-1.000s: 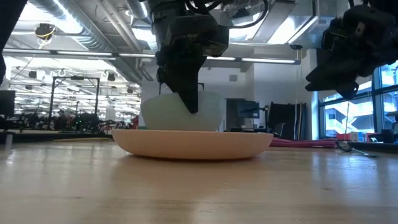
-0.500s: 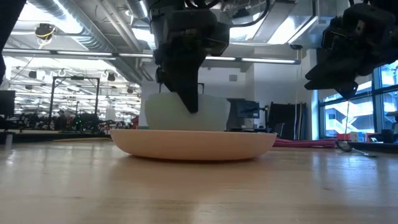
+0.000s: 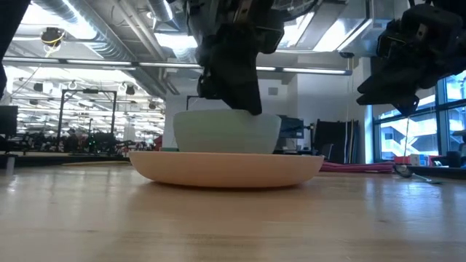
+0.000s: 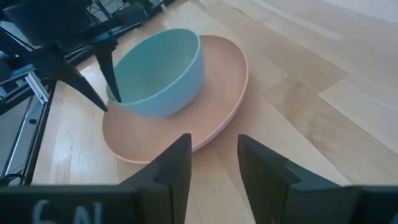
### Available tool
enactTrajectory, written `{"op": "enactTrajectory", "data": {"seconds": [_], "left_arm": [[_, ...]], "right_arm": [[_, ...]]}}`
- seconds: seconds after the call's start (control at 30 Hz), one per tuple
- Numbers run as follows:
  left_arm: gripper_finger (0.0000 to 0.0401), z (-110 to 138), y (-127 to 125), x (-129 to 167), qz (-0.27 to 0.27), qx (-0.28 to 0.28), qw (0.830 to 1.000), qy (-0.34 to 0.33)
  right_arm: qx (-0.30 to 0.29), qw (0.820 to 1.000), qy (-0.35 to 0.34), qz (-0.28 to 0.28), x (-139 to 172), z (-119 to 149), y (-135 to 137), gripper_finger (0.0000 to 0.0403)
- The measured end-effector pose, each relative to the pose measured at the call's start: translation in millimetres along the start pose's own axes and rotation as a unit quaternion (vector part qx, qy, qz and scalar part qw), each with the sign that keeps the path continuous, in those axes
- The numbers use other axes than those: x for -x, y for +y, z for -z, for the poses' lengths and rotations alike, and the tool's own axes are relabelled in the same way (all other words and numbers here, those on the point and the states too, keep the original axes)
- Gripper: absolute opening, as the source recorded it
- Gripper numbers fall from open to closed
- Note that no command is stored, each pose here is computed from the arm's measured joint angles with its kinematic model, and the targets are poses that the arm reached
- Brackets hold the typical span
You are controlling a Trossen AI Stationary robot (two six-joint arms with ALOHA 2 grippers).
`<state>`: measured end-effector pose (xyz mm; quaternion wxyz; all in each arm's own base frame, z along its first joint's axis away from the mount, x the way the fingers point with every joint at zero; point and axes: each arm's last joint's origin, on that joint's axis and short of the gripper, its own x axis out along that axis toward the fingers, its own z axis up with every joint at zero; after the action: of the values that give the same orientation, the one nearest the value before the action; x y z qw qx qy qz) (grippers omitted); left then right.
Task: Set table place
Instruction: Put the green on the orange plate, then put the golden fork on the left side of the orange plate
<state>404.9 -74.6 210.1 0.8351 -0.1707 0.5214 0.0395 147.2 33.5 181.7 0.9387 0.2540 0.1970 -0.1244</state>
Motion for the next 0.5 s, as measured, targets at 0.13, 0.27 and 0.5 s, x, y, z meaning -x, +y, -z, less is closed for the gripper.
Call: {"op": "enactTrajectory", "data": {"seconds": [0.13, 0.27, 0.5], "left_arm": [[0.0074, -6.9, -3.8, 7.0, 0.004, -0.001, 1.000, -0.012], [0.0063, -19.3, -9.2, 26.6, -0.025, -0.022, 0.999, -0.026], [0.0045, -34.4, -15.5, 82.8, -0.117, -0.028, 0.993, -0.017]], "right_arm": [[0.000, 1.000, 0.000, 0.000, 0.0, 0.0, 0.0, 0.0131], [-0.001, 1.000, 0.000, 0.000, 0.0, 0.1, 0.0, 0.0131], [-0.009, 1.000, 0.000, 0.000, 0.0, 0.1, 0.0, 0.0131]]}}
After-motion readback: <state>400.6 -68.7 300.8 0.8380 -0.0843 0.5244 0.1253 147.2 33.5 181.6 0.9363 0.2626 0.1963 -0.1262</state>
